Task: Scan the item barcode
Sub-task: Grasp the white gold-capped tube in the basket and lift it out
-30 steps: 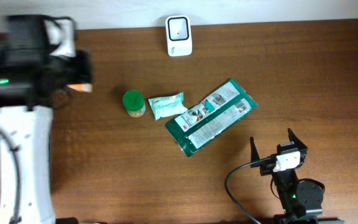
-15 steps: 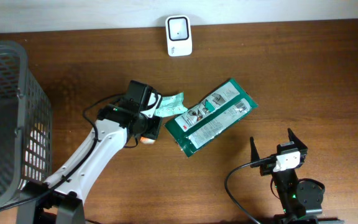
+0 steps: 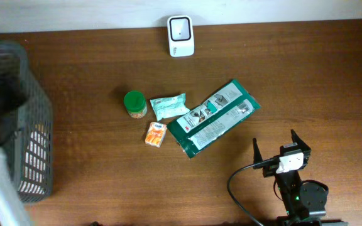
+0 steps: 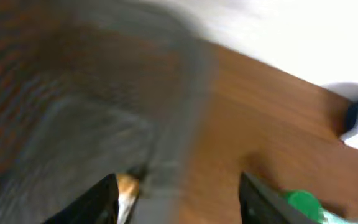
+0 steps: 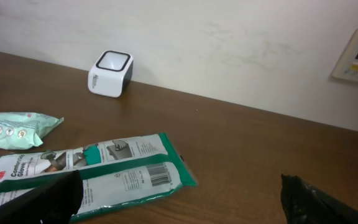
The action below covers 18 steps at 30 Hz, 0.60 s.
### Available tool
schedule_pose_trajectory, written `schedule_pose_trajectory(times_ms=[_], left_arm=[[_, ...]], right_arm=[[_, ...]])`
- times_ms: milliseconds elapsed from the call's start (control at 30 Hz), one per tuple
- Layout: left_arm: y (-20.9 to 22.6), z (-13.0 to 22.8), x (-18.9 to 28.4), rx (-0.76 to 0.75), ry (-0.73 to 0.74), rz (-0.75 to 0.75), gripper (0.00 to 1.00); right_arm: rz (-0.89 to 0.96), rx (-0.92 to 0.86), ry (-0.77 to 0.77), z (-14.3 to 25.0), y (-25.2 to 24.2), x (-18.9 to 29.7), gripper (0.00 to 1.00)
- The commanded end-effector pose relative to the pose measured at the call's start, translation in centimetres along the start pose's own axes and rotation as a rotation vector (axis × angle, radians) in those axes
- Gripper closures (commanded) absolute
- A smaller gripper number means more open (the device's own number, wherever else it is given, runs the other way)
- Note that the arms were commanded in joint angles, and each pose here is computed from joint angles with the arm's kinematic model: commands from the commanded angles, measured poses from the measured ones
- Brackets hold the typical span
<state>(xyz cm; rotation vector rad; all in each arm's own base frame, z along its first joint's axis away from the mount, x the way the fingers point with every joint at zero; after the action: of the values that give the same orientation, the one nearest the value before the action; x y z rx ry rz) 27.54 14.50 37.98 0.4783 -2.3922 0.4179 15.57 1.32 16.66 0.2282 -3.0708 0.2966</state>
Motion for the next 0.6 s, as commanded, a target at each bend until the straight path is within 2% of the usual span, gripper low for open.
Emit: schedule_pose_trajectory(times_ms=[0,133,300,467,567], left_arm=[[5.2,0.8,-1.6,0.178,0.092,0.061,0.47],[8.7,2.1,-2.7,0.320,0.140,-0.016,0.48],[10.4,3.7,-4.3,0.341,0.192,-0.143,0.47],[11.4,7.0,-7.6,0.359,0.255,-0.155,0.47],[12.6,9.3,-9.3,0.362,0.282,-0.222,0.42]], right_arm=[[-0.005,-0.004,0.003,0.2,0.1,0.0,0.02],[-0.005,-0.004,0.003,0.2,0.1,0.0,0.02],[-0.005,-0.004,0.003,0.2,0.1,0.0,0.02],[-0.005,-0.004,0.003,0.2,0.1,0.0,0.01],[-0.005,-0.004,0.003,0.2,0.1,0.0,0.02]])
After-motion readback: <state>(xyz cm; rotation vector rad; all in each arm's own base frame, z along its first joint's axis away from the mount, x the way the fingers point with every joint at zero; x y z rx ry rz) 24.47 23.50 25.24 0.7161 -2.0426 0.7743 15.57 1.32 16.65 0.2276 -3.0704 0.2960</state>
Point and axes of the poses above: each gripper's point midway between its finger pads, its own x axis back along the fingers, its own y axis along the line the jaws close on, z = x × y, the point moved 9 cm from there along x, back along the fingers, and after that the axes turned 2 degrees about x, right-handed, at the moved point
